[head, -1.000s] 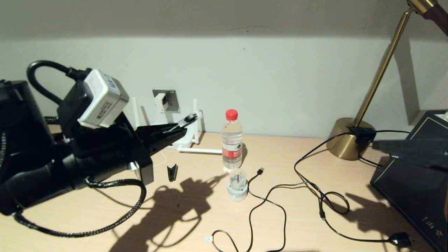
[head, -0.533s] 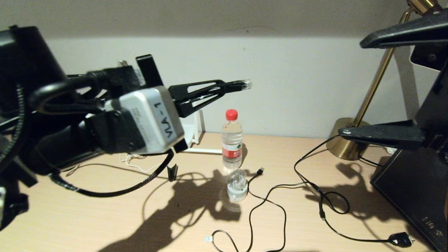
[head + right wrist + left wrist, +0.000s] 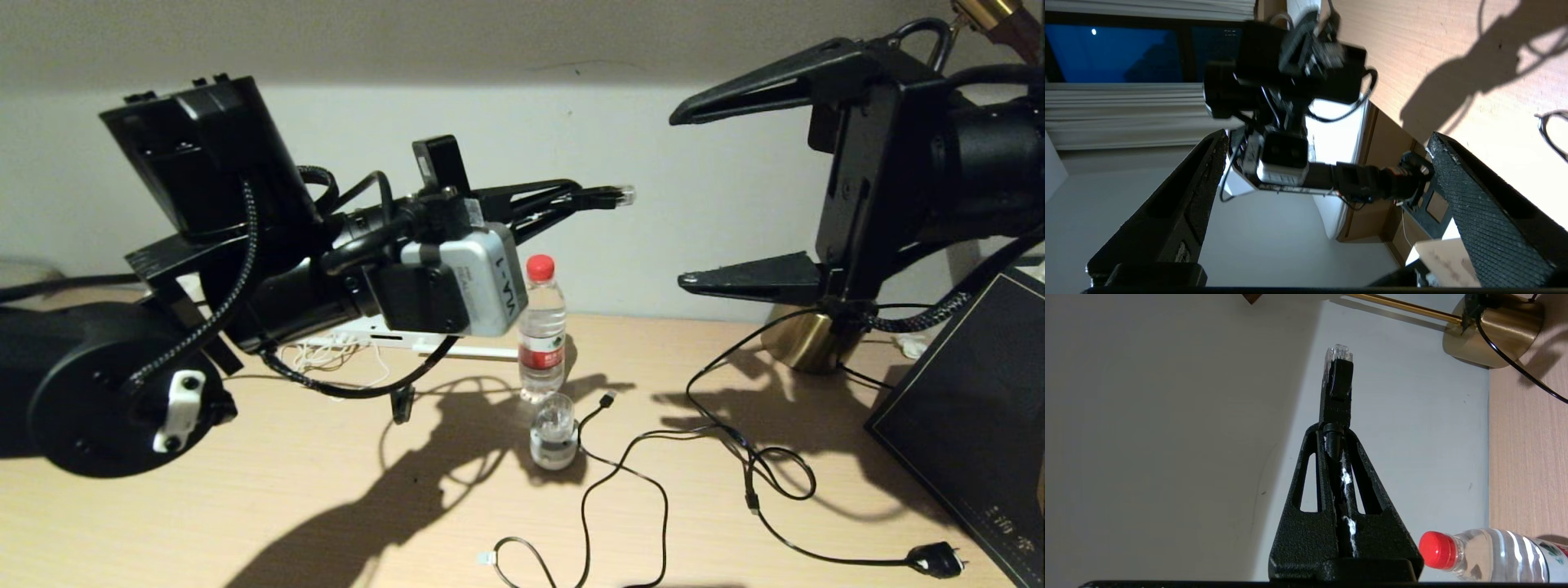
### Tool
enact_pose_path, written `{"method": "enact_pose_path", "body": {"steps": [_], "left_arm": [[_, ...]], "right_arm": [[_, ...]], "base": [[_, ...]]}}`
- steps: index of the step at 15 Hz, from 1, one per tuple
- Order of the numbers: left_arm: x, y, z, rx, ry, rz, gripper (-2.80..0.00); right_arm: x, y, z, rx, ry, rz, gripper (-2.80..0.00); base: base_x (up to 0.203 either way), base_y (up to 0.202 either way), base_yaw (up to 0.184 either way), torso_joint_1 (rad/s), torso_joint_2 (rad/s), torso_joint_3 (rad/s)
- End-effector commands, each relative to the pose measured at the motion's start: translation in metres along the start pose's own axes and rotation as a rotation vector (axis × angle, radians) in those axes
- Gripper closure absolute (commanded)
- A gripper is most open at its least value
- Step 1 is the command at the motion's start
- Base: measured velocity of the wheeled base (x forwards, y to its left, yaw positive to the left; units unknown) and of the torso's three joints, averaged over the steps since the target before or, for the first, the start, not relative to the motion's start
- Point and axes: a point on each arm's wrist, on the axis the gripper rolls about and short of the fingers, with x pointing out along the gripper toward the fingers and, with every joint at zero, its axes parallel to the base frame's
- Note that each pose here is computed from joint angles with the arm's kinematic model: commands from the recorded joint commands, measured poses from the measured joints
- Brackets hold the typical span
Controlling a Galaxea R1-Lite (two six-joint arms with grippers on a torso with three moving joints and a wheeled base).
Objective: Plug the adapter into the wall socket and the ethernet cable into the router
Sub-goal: Align cable and router interface
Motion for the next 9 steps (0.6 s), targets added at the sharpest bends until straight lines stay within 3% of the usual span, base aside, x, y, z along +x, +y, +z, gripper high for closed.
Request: {"method": "enact_pose_path", "body": {"steps": [1,9], "left_arm": [[0.003,-0.004,-0.002,0.003,-0.002,-0.002,0.0],[-0.005,0.004,0.004,0.013,-0.008,0.027,0.0]], "right_arm": [[0.016,-0.005,0.013,0.017,0.011,-0.008,-2.8],[0.036,-0.004,0.018,-0.003,0.044,0.007,-2.8]], "base": [[0.0,0.0,0.0,0.0,0.0,0.0],[0.0,0.0,0.0,0.0,0.0,0.0]]}}
